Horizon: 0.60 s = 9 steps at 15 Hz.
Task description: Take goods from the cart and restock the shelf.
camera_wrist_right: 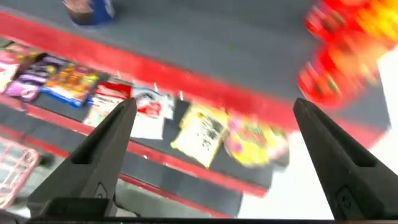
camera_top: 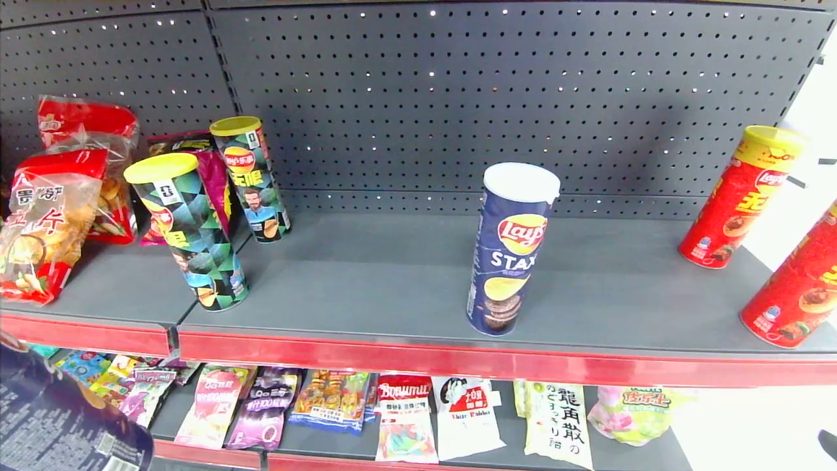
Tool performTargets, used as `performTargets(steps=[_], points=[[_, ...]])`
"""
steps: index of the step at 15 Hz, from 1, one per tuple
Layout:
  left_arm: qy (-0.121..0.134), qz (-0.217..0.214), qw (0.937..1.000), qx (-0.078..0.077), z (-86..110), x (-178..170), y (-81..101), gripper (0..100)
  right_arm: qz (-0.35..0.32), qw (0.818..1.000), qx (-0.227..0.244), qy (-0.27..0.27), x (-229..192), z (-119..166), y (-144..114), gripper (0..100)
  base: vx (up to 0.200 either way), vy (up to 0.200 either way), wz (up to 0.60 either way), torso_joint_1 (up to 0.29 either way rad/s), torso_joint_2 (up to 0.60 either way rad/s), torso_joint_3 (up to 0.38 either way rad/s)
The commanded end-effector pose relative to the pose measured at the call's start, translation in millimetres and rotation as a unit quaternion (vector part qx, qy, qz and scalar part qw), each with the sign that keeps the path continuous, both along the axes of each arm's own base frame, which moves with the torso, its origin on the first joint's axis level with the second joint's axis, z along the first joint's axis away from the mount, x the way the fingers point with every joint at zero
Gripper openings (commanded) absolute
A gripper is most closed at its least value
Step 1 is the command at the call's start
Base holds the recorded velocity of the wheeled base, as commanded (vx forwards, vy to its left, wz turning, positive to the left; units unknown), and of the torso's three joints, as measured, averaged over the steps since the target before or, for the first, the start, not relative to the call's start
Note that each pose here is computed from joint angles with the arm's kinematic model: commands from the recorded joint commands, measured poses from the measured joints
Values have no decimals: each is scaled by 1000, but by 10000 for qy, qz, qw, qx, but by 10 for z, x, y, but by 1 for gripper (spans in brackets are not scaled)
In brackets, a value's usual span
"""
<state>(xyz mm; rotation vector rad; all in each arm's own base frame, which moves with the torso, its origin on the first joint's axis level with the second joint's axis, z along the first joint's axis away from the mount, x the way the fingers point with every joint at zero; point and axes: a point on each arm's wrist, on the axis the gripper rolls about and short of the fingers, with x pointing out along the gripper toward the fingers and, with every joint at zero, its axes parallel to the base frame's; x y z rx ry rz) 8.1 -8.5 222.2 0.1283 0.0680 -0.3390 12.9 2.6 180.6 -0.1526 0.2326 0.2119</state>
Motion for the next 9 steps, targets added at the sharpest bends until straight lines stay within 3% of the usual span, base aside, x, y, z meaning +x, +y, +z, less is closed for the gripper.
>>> performTargets(steps=[1,5,8,9], points=[[258,-123,9996,-31,-10,115,5,0,-674,9959,90,-596,-657,-300,-85,100,0,0,0,0,0,0],[343,-236,9991,-61,-32,141,2,0,-1040,9938,120,-360,-561,-571,-92,100,0,0,0,0,0,0],[376,-250,9990,-74,-48,144,2,0,-863,9927,374,-757,-314,-922,-59,100,0,0,0,0,0,0],[387,-249,9989,-82,-53,145,2,0,-425,9928,505,-1001,-278,-962,-36,100,0,0,0,0,0,0]])
